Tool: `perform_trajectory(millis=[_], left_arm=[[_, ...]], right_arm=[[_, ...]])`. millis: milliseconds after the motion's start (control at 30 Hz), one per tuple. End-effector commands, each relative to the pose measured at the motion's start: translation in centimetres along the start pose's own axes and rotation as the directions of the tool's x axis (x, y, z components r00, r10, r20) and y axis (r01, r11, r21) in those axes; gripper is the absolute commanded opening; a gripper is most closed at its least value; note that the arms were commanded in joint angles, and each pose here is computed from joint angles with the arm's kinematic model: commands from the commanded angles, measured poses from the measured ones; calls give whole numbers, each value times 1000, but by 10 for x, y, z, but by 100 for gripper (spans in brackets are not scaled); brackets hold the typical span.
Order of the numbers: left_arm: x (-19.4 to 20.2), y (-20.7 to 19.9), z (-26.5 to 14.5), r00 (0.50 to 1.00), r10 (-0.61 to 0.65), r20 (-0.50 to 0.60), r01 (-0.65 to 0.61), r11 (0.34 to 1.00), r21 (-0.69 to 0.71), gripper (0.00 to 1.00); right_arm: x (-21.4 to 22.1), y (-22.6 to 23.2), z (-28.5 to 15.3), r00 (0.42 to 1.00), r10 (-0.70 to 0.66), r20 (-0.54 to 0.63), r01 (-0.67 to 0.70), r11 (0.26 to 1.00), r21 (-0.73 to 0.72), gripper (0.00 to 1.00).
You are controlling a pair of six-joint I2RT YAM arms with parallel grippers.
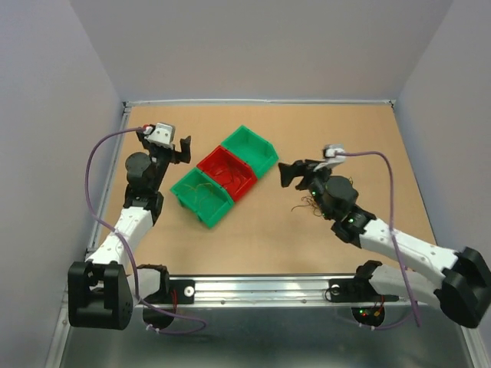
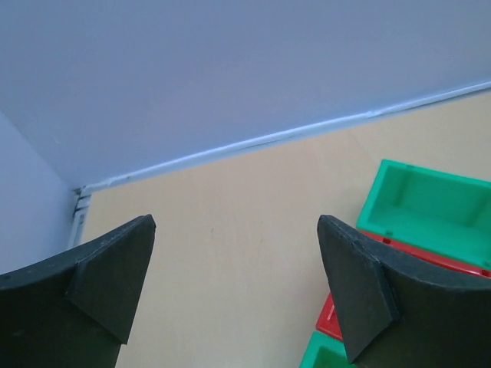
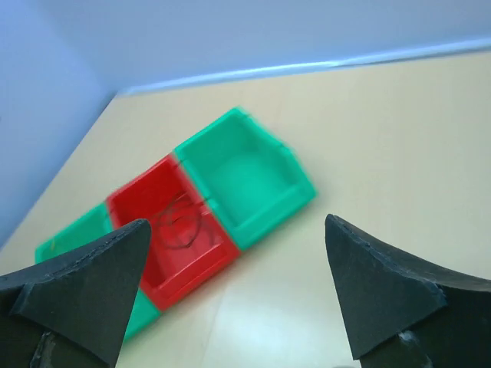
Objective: Untangle the cables
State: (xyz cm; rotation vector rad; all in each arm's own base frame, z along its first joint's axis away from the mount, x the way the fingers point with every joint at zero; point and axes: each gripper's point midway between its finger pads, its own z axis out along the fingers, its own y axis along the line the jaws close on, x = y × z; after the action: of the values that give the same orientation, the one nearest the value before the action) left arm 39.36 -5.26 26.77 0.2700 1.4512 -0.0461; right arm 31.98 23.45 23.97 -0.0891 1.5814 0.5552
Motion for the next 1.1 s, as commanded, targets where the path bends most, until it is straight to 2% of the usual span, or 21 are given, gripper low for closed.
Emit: perform_trajectory(millis=[0, 33, 67, 100, 133, 167, 200, 267, 300, 400, 500, 533, 633, 667, 700, 733, 800, 900, 967, 1067], left_arm=[[-31, -69, -13, 991, -66, 117, 18, 929, 371, 96], [-32, -83, -13, 992, -57, 112, 6, 910, 414, 94], [-30, -127, -20, 996, -52, 74, 7, 862, 507, 93], [-37, -136, -16, 996, -16, 86, -27, 877, 480, 93], [-39, -159, -21, 991, 53, 126, -110, 851, 514, 93], [-39, -178, -26, 989, 69, 130, -130, 831, 541, 93], [-42, -213, -37, 987, 69, 147, -145, 782, 606, 93], [-50, -248, -48, 981, 83, 175, -181, 711, 680, 93], [-40, -260, -45, 983, 103, 153, -181, 685, 705, 93], [-42, -281, -37, 981, 134, 143, -196, 646, 738, 91], [-48, -290, -27, 982, 118, 150, -190, 645, 740, 91], [-41, -294, -24, 988, 102, 118, -156, 645, 748, 91], [-24, -299, -31, 992, 81, 100, -128, 638, 759, 95], [-21, -296, -31, 991, 84, 106, -135, 651, 747, 96], [-16, -295, -34, 992, 84, 97, -129, 652, 748, 96], [-6, -290, -36, 994, 89, 70, -112, 674, 730, 96], [-1, -285, -45, 993, 92, 67, -112, 673, 731, 96], [-9, -281, -49, 992, 83, 99, -129, 678, 723, 96], [-15, -276, -50, 990, 80, 115, -138, 689, 711, 96], [-16, -273, -51, 988, 84, 128, -150, 698, 701, 96]], right_arm=[[-10, -99, -63, 990, 114, 77, -137, 854, 502, 100], [-10, -114, -77, 991, 109, 78, -134, 807, 576, 100], [5, -125, -95, 996, 84, -11, -59, 783, 619, 100], [0, -127, -104, 993, 120, 22, -107, 769, 631, 100], [0, -133, -112, 992, 123, 26, -110, 746, 657, 100], [3, -137, -116, 992, 129, 14, -105, 732, 673, 98], [7, -139, -122, 991, 136, -13, -90, 718, 690, 96], [19, -143, -125, 988, 132, -75, -38, 693, 720, 93], [26, -141, -119, 985, 130, -118, -4, 688, 726, 93], [31, -138, -110, 978, 130, -163, 33, 676, 737, 92], [36, -150, -107, 978, 117, -170, 62, 621, 782, 92], [39, -153, -107, 976, 128, -177, 63, 613, 788, 91], [39, -166, -105, 976, 130, -173, 66, 582, 811, 82], [37, -169, -102, 978, 122, -167, 66, 584, 809, 77], [38, -170, -98, 980, 137, -147, 39, 588, 808, 75], [36, -171, -96, 979, 123, -162, 54, 609, 792, 74], [37, -169, -83, 979, 135, -153, 25, 666, 746, 70], [36, -168, -69, 977, 154, -150, -3, 707, 707, 68], [48, -163, -58, 965, 167, -201, 7, 752, 659, 68], [60, -160, -45, 955, 172, -243, 23, 770, 637, 67]])
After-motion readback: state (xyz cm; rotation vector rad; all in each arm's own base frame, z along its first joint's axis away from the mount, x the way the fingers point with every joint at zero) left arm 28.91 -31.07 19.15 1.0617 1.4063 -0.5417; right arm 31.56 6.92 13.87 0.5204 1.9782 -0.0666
